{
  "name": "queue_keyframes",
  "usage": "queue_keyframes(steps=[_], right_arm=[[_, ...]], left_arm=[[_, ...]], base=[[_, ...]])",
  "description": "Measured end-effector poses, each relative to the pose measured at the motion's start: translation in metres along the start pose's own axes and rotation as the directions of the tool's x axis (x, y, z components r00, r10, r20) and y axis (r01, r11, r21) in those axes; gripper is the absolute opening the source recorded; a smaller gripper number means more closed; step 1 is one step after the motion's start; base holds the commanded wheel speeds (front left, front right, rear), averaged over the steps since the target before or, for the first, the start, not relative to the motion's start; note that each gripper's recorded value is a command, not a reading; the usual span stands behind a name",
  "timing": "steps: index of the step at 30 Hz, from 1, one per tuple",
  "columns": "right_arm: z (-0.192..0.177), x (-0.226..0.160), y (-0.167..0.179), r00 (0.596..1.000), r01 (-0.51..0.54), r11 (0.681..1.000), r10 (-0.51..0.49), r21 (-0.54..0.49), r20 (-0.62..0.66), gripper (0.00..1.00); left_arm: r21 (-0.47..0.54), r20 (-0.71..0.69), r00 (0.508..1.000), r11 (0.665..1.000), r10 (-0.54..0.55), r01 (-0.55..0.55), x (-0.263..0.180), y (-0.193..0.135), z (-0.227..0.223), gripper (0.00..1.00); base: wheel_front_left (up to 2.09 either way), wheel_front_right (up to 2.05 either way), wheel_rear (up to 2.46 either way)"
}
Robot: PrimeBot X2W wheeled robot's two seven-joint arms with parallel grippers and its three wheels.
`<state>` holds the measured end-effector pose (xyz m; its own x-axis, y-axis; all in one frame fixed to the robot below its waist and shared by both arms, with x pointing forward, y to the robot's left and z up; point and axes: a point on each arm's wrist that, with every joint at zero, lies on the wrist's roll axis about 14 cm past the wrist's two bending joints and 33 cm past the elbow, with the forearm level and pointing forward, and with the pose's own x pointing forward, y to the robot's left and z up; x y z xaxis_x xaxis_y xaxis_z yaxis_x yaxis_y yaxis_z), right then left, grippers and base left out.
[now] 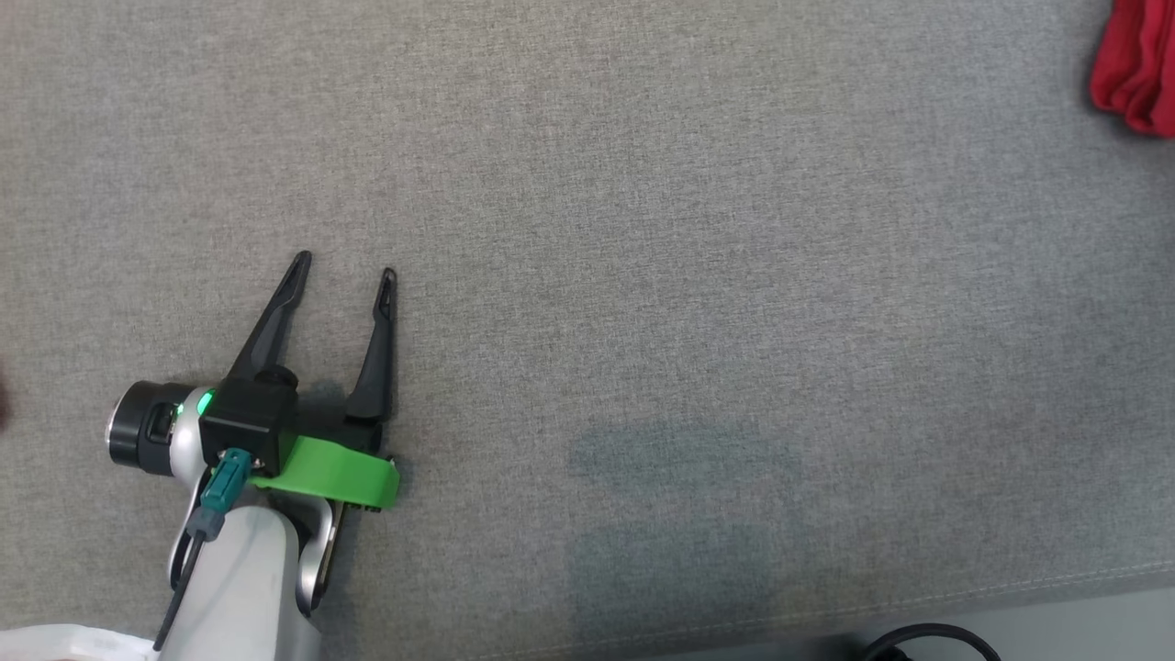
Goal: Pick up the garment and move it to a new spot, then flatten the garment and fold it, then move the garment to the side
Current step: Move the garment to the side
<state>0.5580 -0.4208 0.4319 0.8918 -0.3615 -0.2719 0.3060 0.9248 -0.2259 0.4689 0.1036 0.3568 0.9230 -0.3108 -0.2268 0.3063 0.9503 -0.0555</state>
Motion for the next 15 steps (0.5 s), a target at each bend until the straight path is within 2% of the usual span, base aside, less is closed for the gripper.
queue_keyframes(steps=[1, 5, 9, 15], right_arm=[[0.004, 0.002, -0.002, 1.0, 0.006, 1.0, -0.006, -0.006, 0.012, 1.0], [0.024, 0.007, -0.012, 0.997, 0.035, 0.999, -0.033, -0.035, 0.072, 1.0], [0.064, 0.002, -0.014, 0.978, 0.062, 0.997, -0.052, -0.045, 0.203, 1.0], [0.101, -0.024, 0.071, 0.93, -0.11, 0.993, 0.117, -0.041, 0.348, 1.0]], left_arm=[[0.0, -0.001, 1.0, 1.0, 0.002, -0.002, 0.0, 0.001, -0.001, 1.0], [-0.002, -0.001, 1.0, 1.0, 0.008, -0.008, 0.0, 0.002, -0.001, 1.0], [-0.001, 0.003, 1.0, 1.0, 0.018, -0.018, -0.001, 0.002, 0.003, 1.0], [-0.007, 0.019, 0.999, 0.999, 0.049, -0.049, -0.011, 0.005, 0.015, 1.0]], base=[[0.0, 0.0, 0.0], [0.0, 0.0, 0.0], [0.0, 0.0, 0.0], [0.0, 0.0, 0.0]])
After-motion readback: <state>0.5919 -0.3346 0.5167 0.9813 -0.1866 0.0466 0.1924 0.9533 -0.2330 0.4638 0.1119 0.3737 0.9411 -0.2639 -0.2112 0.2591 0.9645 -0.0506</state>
